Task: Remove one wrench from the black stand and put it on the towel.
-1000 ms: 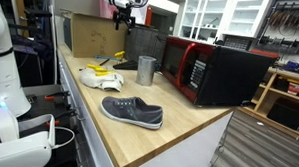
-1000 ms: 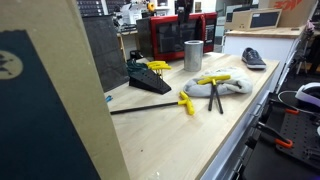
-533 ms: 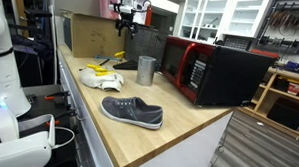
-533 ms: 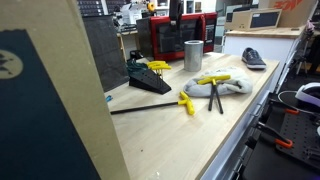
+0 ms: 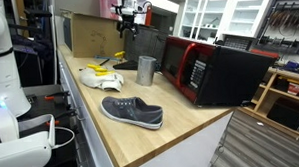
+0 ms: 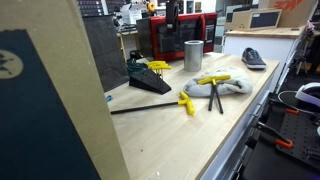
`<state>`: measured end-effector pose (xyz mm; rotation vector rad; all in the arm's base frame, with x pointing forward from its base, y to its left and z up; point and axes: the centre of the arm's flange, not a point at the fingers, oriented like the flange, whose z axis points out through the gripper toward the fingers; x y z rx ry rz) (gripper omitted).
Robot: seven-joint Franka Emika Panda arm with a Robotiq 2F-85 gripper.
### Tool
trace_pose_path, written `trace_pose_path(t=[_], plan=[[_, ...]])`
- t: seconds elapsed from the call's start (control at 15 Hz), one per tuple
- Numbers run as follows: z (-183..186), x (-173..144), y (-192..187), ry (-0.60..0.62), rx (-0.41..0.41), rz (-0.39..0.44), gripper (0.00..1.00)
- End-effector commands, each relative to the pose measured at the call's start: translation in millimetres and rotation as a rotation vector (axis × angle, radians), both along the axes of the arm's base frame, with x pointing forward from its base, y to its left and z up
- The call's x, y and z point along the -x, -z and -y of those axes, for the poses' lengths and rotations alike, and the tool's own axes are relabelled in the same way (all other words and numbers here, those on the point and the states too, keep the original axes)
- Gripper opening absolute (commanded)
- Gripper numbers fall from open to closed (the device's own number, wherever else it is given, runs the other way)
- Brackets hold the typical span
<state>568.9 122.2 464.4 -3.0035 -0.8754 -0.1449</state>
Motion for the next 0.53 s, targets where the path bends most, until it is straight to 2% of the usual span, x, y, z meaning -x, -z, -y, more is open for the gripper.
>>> trace_pose_path(t=[0.0, 0.47], plan=[[0, -5, 3, 0.003, 0.011, -0.014, 1.00], [-22, -16, 39, -0.058, 0.034, -0.066, 1.00]])
